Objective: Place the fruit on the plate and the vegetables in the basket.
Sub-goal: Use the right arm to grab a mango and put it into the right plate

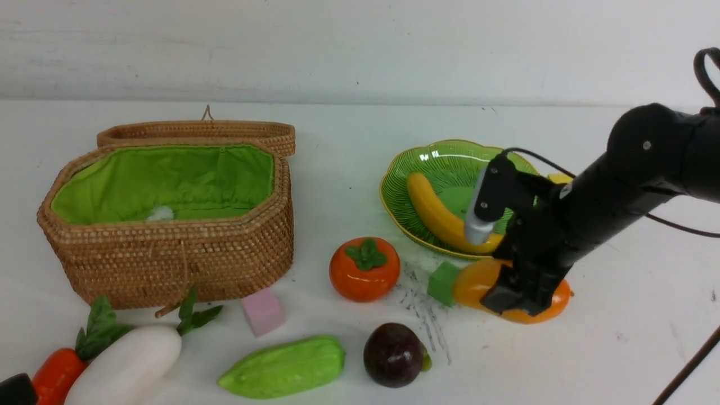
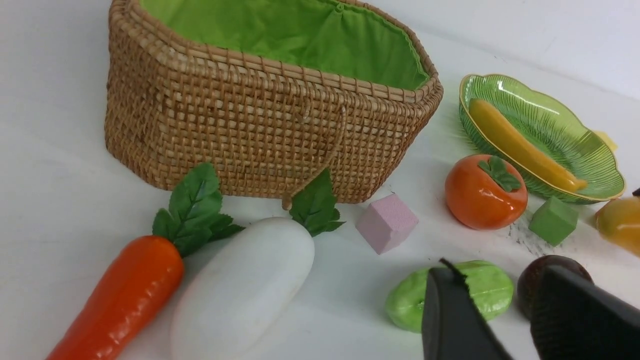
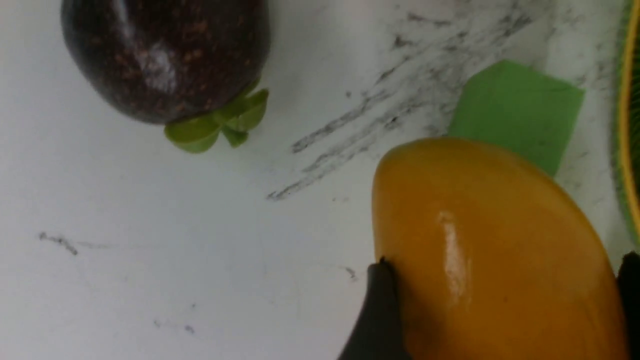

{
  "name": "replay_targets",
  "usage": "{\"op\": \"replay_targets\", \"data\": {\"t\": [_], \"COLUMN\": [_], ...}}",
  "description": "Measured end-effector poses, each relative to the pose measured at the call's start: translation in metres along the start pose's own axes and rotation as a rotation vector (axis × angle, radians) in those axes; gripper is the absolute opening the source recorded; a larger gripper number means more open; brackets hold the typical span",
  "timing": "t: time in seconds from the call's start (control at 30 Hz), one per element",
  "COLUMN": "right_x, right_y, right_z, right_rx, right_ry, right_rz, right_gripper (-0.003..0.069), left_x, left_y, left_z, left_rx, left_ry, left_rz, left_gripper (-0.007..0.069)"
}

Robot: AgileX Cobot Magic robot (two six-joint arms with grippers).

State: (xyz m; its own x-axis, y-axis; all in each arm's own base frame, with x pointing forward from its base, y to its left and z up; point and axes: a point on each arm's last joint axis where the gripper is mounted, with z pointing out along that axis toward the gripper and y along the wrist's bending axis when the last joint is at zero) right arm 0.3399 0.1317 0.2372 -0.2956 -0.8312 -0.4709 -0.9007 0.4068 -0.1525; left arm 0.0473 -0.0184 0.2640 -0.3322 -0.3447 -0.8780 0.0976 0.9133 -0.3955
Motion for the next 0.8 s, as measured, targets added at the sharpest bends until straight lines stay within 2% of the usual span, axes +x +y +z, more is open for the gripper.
{"op": "replay_targets", "data": {"t": [0.07,0.17,0.27,0.47,0.63,0.8], "right_x": [-0.006,-0.016,-0.018,-0.007,0.005,0.011], "right_y": [-0.007,-0.026,-0.053,-0.085,-0.094,-0.095], "right_z": [-0.004,-0.010,-0.005,0.016,0.042,0.056], "right_rx": [0.041,0.173,0.350,0.541,0.595,0.584], "right_ry": [-0.032,-0.132,-0.267,-0.444,-0.464,-0.450], "right_rz": [0.031,0.138,0.322,0.654,0.757,0.822], "right_gripper": [0.0546,0.0546,0.0546,0.0546,0.0546,0.0559], "left_x": [0.000,0.000,0.000,0.000,0.000,0.000], "left_y": [0.000,0.000,0.000,0.000,0.000,0.000], "left_z": [0.000,0.000,0.000,0.000,0.000,0.000], "left_rx": [0.000,0.000,0.000,0.000,0.000,0.000], "left_ry": [0.000,0.000,0.000,0.000,0.000,0.000], "left_rz": [0.000,0.000,0.000,0.000,0.000,0.000], "left_gripper": [0.0239,0.0239,0.0239,0.0239,0.0239,0.0239]}}
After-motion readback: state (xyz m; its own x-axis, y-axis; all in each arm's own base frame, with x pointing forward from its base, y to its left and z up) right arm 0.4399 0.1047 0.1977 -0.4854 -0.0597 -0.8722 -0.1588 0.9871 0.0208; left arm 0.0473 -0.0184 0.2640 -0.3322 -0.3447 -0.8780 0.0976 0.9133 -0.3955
